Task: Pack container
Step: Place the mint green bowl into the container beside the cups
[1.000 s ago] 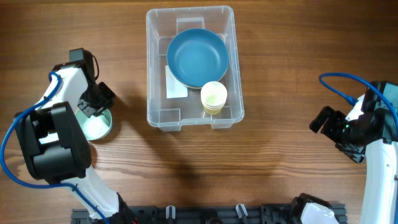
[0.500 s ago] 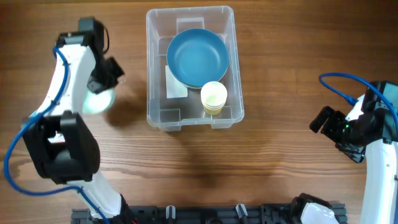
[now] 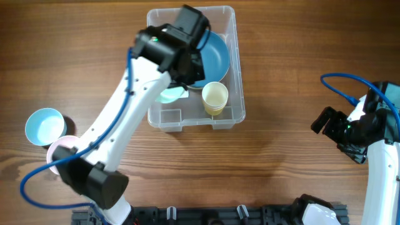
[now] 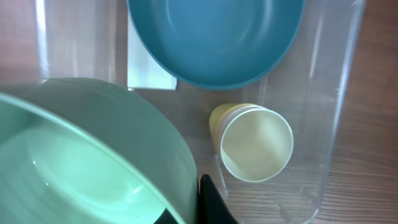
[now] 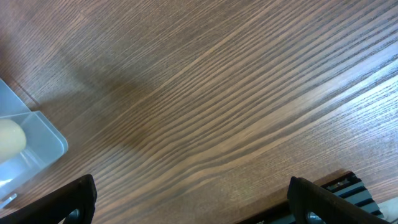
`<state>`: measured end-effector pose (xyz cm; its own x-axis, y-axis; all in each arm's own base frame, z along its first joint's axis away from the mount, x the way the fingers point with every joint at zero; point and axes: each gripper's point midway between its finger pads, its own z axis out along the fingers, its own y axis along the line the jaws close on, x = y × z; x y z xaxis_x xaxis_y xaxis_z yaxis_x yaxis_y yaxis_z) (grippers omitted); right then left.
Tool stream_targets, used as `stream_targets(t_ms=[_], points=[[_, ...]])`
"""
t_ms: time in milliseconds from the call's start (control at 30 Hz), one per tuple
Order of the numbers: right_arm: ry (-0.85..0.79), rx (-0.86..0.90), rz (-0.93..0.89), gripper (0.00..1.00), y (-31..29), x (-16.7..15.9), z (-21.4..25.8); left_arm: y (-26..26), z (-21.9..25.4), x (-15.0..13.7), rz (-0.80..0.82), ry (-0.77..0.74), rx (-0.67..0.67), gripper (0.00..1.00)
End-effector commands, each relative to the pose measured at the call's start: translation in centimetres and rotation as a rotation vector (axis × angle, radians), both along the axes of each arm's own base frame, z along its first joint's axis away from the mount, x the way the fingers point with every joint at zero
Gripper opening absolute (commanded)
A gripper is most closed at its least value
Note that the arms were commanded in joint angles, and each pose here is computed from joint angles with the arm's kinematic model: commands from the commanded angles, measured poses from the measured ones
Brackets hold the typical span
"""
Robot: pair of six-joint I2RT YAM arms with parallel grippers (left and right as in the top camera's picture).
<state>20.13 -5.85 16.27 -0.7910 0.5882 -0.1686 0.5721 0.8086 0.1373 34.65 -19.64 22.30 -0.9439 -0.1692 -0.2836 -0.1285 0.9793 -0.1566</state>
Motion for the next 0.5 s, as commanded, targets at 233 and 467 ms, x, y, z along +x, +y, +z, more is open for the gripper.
stream_targets(t_ms=[233,467], points=[[-0.003,0.012,0.027,1.0,0.4,0.0,-0.1,-1.0,-8.1,-0.6,0.036,0.179,0.114,0.04],[-0.003,0.012,0.028,1.0,0.4,0.0,-0.1,-2.1,-9.9,-1.5,0.004,0.199,0.128,0.04]])
